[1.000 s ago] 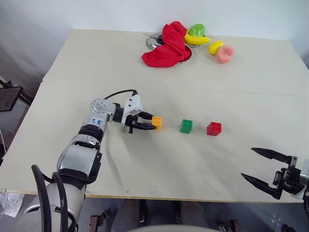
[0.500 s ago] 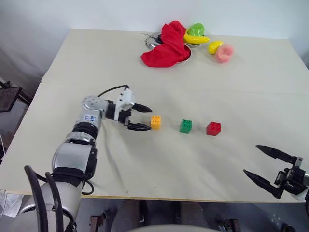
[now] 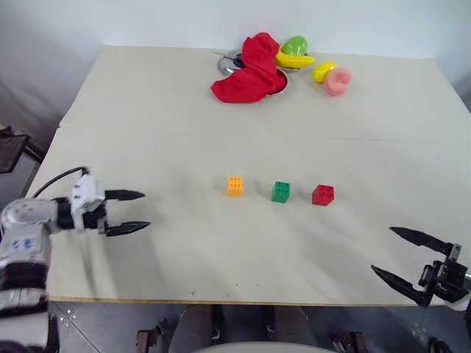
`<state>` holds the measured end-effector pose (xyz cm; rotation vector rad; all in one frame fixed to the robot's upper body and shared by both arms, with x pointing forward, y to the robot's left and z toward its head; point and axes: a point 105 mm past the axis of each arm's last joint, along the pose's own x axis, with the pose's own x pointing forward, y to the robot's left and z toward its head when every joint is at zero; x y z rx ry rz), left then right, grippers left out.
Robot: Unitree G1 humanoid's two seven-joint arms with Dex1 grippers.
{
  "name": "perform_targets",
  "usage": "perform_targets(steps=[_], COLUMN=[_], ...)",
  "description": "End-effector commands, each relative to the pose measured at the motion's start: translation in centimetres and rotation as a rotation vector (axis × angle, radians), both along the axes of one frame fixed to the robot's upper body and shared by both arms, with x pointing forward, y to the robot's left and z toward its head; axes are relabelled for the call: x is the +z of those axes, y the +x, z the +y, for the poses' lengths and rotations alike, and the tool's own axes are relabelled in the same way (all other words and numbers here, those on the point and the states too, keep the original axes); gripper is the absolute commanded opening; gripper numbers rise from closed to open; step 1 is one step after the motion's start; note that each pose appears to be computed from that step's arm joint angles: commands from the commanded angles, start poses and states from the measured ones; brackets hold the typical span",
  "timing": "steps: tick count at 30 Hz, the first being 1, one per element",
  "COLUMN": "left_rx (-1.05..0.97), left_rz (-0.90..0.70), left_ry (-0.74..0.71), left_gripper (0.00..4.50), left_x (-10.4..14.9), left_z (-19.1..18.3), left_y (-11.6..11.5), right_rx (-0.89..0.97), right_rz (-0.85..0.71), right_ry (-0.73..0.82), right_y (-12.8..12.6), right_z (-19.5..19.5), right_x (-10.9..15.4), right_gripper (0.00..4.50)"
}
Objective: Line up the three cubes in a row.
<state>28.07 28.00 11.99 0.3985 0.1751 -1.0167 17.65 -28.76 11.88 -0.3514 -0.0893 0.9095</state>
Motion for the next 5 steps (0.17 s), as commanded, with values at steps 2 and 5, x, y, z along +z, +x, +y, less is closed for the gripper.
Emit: perform_targets(steps=[2,5], left_rx=[0.123,0.13], left_rz=[-0.133,-0.102], left_ry=[-0.042,-0.039], left_gripper=[3.99,3.99], left_x=[2.3,1.4], left_z=[0.1,-0.1], left_y=[-1.4,-2.7], right_rx=[0.026,0.05], right_rz=[0.009,0.016], right_ry=[-0.059,-0.058], right_y=[0.4,0.9], right_z=[-1.5,-1.2], right_x=[-0.2,-0.4], right_gripper=[4.5,4.5])
